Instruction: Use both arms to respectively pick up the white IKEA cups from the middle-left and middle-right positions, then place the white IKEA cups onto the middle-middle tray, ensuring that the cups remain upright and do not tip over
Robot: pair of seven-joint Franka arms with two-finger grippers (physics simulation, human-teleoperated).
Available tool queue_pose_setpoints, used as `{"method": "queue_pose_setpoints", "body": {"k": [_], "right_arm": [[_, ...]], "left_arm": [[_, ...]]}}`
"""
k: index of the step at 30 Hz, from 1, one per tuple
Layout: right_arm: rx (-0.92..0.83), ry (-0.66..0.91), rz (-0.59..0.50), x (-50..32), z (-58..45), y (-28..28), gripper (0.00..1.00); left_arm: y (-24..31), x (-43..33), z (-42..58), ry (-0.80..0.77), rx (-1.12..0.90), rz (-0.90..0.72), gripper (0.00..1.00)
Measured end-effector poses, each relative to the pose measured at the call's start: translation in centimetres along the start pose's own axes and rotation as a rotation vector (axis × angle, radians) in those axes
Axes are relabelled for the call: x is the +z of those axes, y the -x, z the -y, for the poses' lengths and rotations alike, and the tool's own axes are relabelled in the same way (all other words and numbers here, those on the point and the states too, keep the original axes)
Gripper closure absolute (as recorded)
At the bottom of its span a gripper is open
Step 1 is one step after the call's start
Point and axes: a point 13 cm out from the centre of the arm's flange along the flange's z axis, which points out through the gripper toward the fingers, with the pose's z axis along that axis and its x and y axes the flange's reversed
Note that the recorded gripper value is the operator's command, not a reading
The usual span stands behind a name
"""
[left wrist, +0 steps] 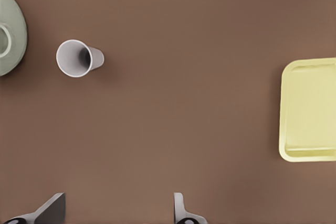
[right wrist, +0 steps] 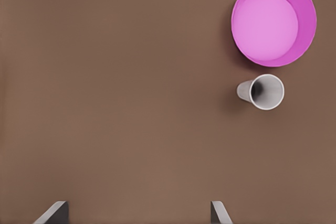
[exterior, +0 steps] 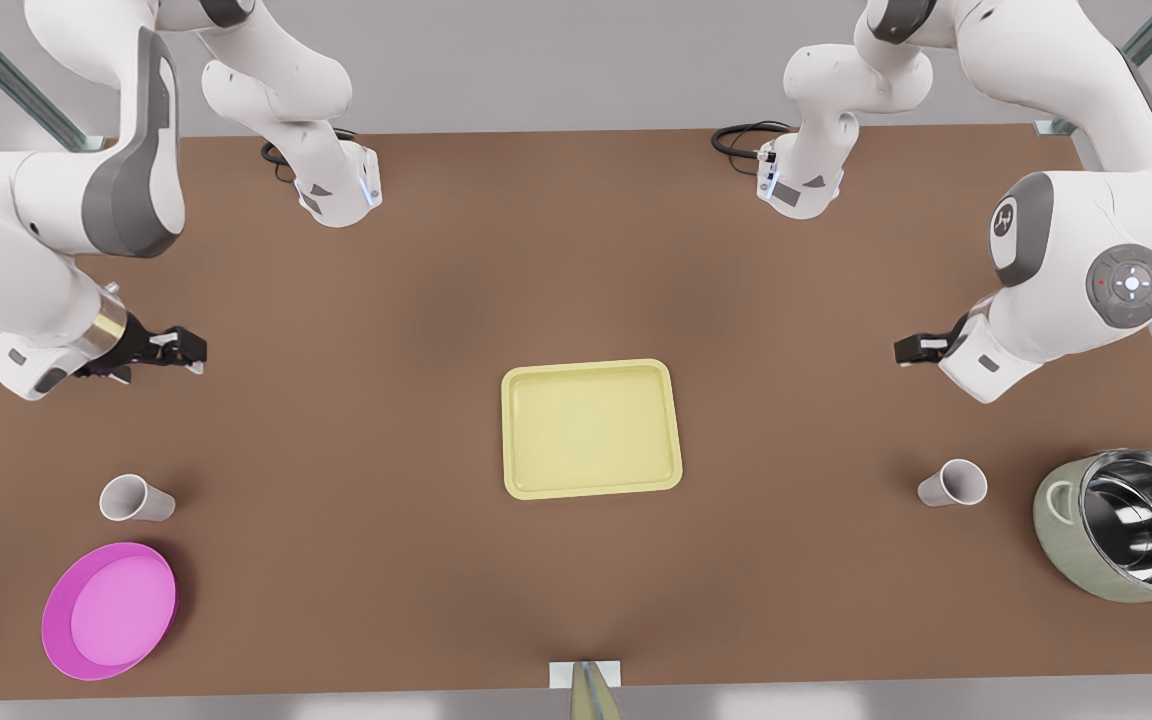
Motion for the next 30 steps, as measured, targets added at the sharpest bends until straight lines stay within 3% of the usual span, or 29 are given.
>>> {"method": "queue_pose_setpoints", "body": {"k": [4,7,11,18,29,30], "right_arm": [[-0.007,-0.010,-0.025,2.0,0.5,0.9,0.00],[0.065,0.010,-0.112,9.5,6.3,2.3,0.00],[0.178,0.094,-0.165,20.0,14.7,2.7,0.00],[0.209,0.142,-0.095,27.3,21.2,3.6,0.00],[0.142,0.081,0.036,30.7,27.2,6.0,0.00],[0.137,0.080,0.038,31.4,27.4,6.0,0.00]], "left_arm": [[2.1,2.7,-1.2,0.000,-0.028,-0.030,0.00],[9.8,9.9,-9.8,-0.036,-0.147,-0.046,0.00],[14.2,19.2,-17.1,-0.075,-0.226,-0.044,0.00],[14.1,27.9,-19.6,-0.080,-0.218,-0.061,0.00],[15.4,30.7,-20.2,-0.074,-0.177,-0.013,0.00],[15.5,30.9,-20.2,-0.075,-0.174,-0.012,0.11]]}}
